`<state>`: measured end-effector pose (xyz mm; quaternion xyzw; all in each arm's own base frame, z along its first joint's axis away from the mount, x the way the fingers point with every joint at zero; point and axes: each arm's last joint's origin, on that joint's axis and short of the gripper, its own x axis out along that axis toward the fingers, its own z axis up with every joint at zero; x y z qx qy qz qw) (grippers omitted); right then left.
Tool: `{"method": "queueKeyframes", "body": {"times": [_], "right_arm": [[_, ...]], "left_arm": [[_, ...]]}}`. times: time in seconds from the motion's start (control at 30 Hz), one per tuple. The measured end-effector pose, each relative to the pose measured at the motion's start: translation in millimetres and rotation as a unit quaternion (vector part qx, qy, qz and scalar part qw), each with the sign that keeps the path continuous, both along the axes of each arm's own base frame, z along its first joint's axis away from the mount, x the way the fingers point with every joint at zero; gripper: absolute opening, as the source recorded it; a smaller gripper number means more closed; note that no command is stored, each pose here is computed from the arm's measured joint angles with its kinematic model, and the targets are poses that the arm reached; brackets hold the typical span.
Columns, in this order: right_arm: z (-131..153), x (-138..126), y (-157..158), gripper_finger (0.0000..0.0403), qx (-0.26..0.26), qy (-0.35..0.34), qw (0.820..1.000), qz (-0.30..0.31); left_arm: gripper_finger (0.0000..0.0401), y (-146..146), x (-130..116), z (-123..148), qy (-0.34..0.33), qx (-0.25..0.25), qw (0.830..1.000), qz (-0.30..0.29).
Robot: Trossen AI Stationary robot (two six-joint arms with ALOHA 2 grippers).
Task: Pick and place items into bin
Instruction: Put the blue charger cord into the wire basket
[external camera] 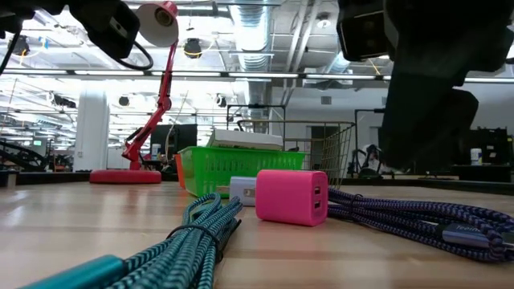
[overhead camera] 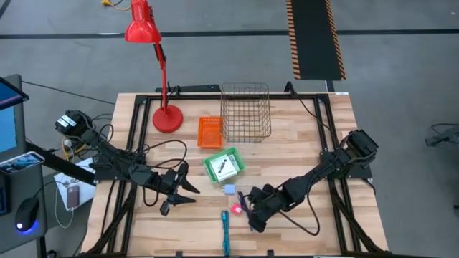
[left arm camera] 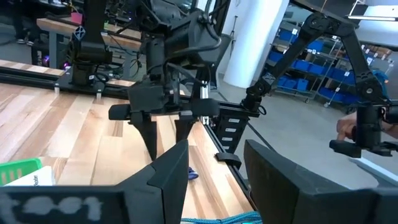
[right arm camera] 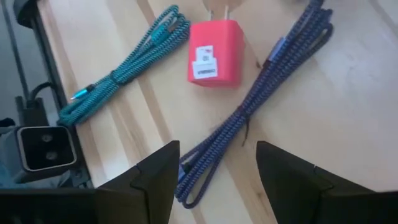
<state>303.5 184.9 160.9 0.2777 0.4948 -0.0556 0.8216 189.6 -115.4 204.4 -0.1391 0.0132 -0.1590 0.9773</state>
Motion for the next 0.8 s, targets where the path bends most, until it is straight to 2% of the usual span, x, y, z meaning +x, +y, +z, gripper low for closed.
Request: {"method": "queueKeyframes", "body": {"times": [0.13,0.27,0.4,0.57,0.8], "right_arm": [[-2,-3,1,0.0205,-0.011,0.007,1.0,-0.01],[-18,-1,5,0.0205,-0.022,0.033,0.999,-0.012],[-31,10,14,0.0205,-0.029,0.041,0.999,0.001],[-34,25,24,0.0205,-0.042,0.051,0.998,0.023],[-34,31,25,0.0203,-0.059,0.082,0.995,0.017]], "left_arm": [[0.0144,0,0,0,-0.001,0.0,1.0,0.001],[0.0144,0,0,2,-0.009,-0.006,1.0,0.001],[0.0144,0,0,3,-0.011,-0.007,1.0,0.004],[0.0144,0,0,3,-0.013,-0.009,1.0,0.004],[0.0144,0,0,3,-0.015,-0.01,1.0,0.004]]}}
